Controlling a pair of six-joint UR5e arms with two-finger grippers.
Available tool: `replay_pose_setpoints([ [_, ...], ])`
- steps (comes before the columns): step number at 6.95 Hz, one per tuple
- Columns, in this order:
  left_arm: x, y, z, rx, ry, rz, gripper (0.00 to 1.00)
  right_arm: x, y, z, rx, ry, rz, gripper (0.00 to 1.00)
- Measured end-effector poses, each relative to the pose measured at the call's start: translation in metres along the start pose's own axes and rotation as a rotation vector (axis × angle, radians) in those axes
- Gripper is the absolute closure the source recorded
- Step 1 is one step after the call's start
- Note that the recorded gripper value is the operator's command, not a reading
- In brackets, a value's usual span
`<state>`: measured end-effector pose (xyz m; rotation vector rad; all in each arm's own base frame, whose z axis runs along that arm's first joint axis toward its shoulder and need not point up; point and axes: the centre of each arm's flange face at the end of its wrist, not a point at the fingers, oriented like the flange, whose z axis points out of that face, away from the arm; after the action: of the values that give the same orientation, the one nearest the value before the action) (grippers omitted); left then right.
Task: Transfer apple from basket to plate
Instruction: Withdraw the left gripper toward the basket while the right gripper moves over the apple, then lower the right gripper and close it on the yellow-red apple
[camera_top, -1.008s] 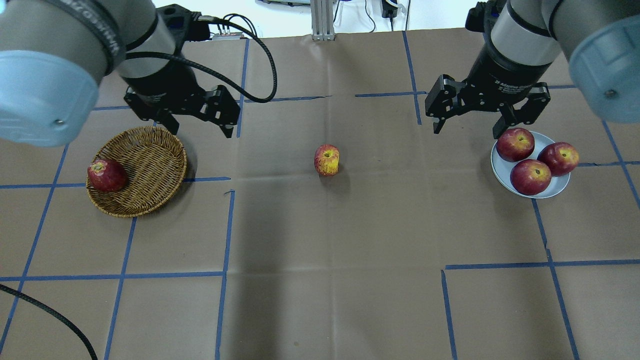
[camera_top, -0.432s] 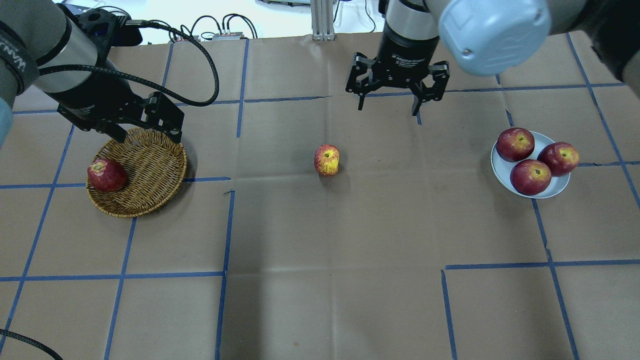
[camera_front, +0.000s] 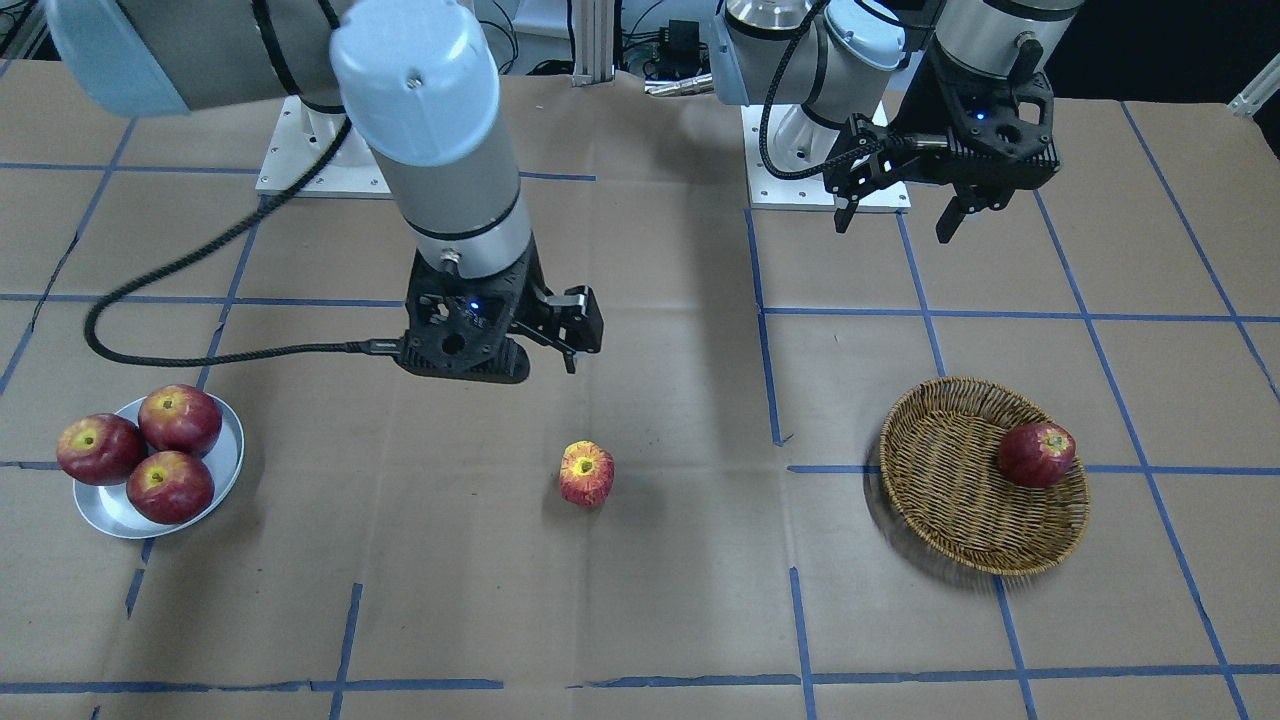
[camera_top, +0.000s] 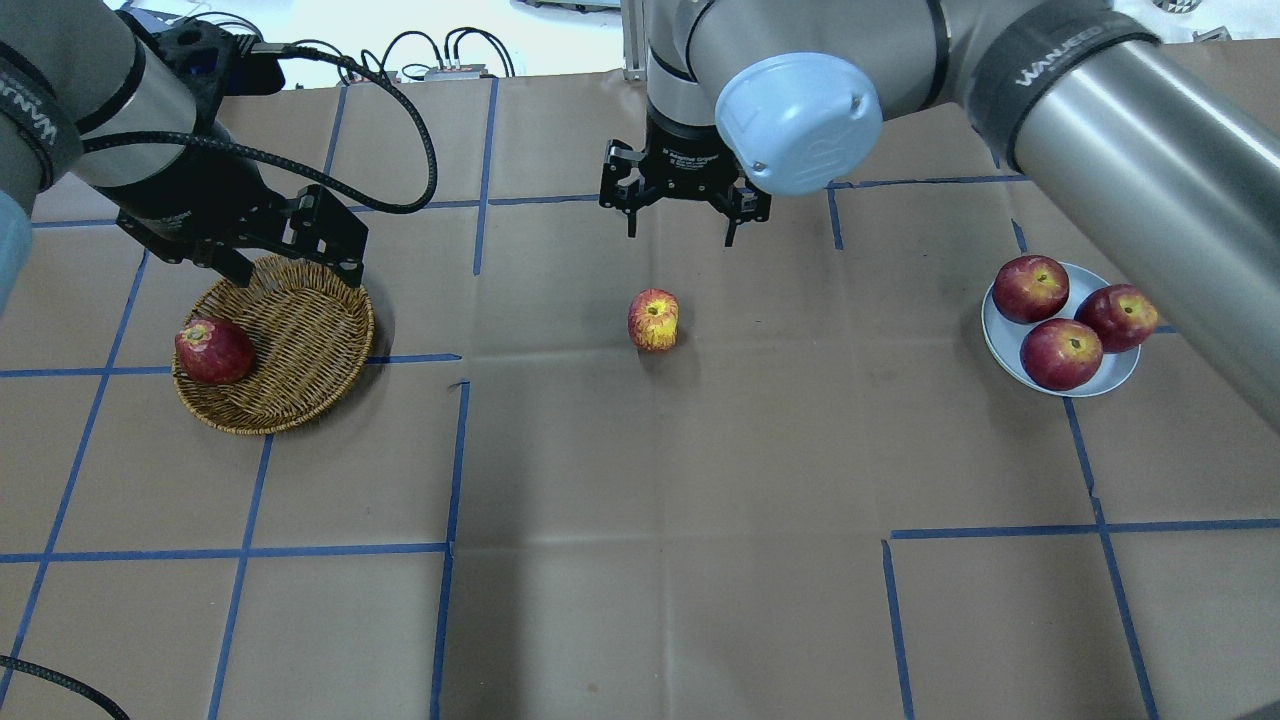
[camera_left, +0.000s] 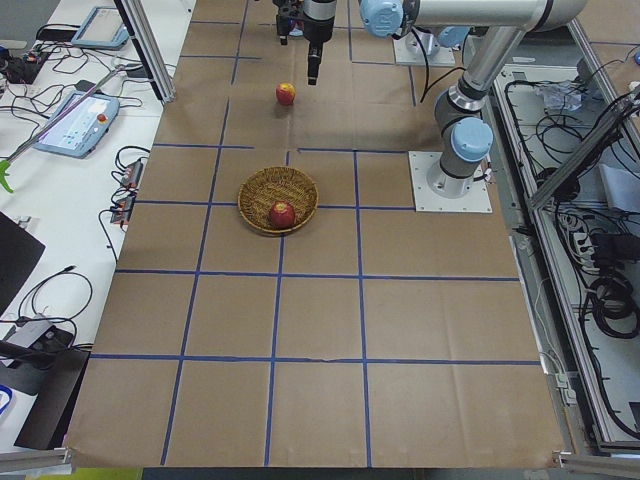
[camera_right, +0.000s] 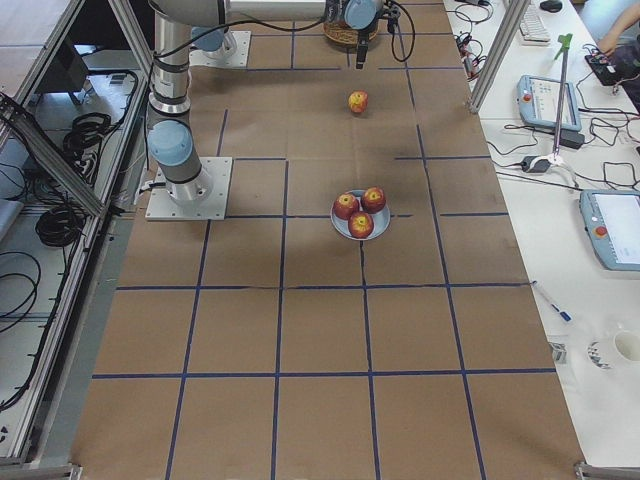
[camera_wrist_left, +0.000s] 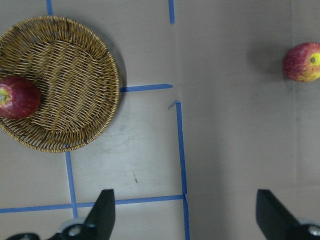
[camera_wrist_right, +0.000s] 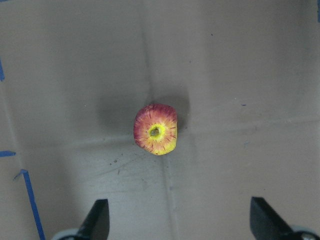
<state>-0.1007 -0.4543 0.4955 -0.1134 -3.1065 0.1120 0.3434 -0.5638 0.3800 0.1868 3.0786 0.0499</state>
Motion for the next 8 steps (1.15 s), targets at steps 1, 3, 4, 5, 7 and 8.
replay_pose_setpoints([
  [1, 0.000, 0.002, -0.001, 0.002, -0.002, 0.001, 0.01, -0.016, -0.002, 0.027, 0.007, 0.029, -0.008, 0.00],
  [3, 0.002, 0.011, -0.003, 0.003, -0.004, 0.008, 0.01, -0.039, -0.006, 0.081, 0.045, 0.101, -0.046, 0.00],
  [4, 0.002, 0.014, -0.002, 0.003, -0.006, 0.012, 0.01, -0.041, -0.009, 0.101, 0.045, 0.115, -0.059, 0.00],
  [5, 0.002, 0.015, -0.001, 0.003, -0.006, 0.013, 0.01, -0.039, -0.014, 0.118, 0.062, 0.112, -0.078, 0.00],
  [7, 0.002, 0.015, 0.001, 0.002, -0.007, 0.013, 0.01, -0.031, -0.021, 0.150, 0.108, 0.094, -0.109, 0.00],
  [8, 0.002, 0.017, -0.001, 0.005, -0.011, 0.014, 0.01, -0.028, -0.020, 0.161, 0.107, 0.094, -0.111, 0.01],
])
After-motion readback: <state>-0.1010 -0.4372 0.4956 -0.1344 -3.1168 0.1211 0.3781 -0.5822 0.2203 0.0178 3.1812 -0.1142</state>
